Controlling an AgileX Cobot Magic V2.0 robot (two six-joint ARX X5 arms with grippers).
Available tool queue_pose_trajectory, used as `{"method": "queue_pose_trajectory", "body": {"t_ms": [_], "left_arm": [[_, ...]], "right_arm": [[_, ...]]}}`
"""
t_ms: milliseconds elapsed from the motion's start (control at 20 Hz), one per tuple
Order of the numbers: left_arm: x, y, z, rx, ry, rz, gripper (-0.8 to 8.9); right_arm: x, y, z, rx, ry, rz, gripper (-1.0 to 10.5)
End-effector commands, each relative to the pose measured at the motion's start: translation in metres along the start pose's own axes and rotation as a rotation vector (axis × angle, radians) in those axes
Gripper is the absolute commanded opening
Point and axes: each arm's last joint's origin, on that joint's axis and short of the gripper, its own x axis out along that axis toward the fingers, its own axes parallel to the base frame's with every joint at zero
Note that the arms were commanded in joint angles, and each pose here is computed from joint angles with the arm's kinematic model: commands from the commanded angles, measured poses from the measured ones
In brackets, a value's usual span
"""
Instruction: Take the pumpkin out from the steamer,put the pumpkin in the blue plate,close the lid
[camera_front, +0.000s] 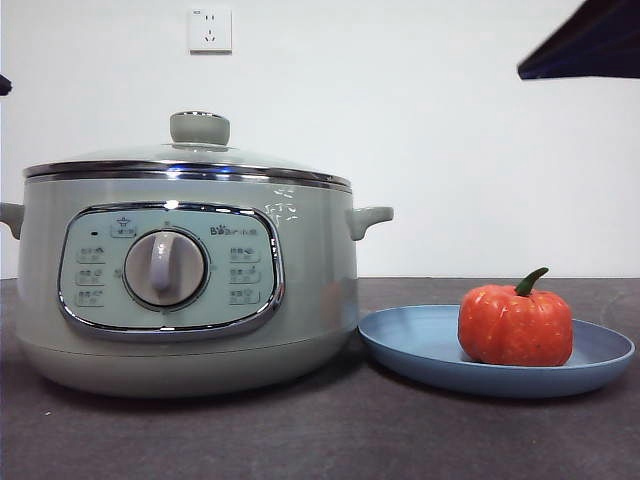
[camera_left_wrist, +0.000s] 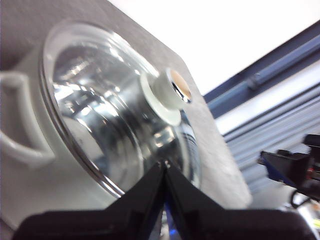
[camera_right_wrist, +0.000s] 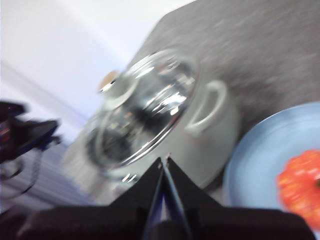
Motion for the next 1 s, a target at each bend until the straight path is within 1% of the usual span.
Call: {"method": "queue_pose_trajectory", "body": {"t_ms": [50, 150, 250, 350, 550, 750, 1000], "left_arm": [[0.0, 0.002, -0.002, -0.034, 0.038, -0.054, -0.1], [0.0, 0.001, -0.002, -0.031, 0.054, -0.081, -0.1], [0.0, 0.001, -0.002, -0.029, 0.06, -0.09, -0.09], [0.0, 0.001, -0.002, -0.028, 0.057, -0.086, -0.09], [0.0, 0.002, -0.002, -0.033, 0.026, -0.036, -0.03], [0.0, 0.003, -0.002, -0.032, 0.026, -0.035, -0.03], [0.0, 0.003, -0.002, -0.029, 0.023, -0.03, -0.03]], "right_arm": [[0.001, -0.009, -0.002, 0.009, 0.055, 0.077, -0.1], [0.002, -0.014, -0.002, 0.001, 0.061, 0.069, -0.1], [0.003, -0.017, -0.001, -0.01, 0.051, 0.034, -0.1], [0.003, -0.02, -0.001, -0.007, 0.037, -0.01, -0.1], [0.003, -0.022, 0.0, -0.005, 0.007, -0.108, 0.0], [0.003, -0.025, 0.0, 0.001, -0.01, -0.18, 0.0], [0.002, -0.028, 0.001, -0.001, -0.051, -0.301, 0.0]]}}
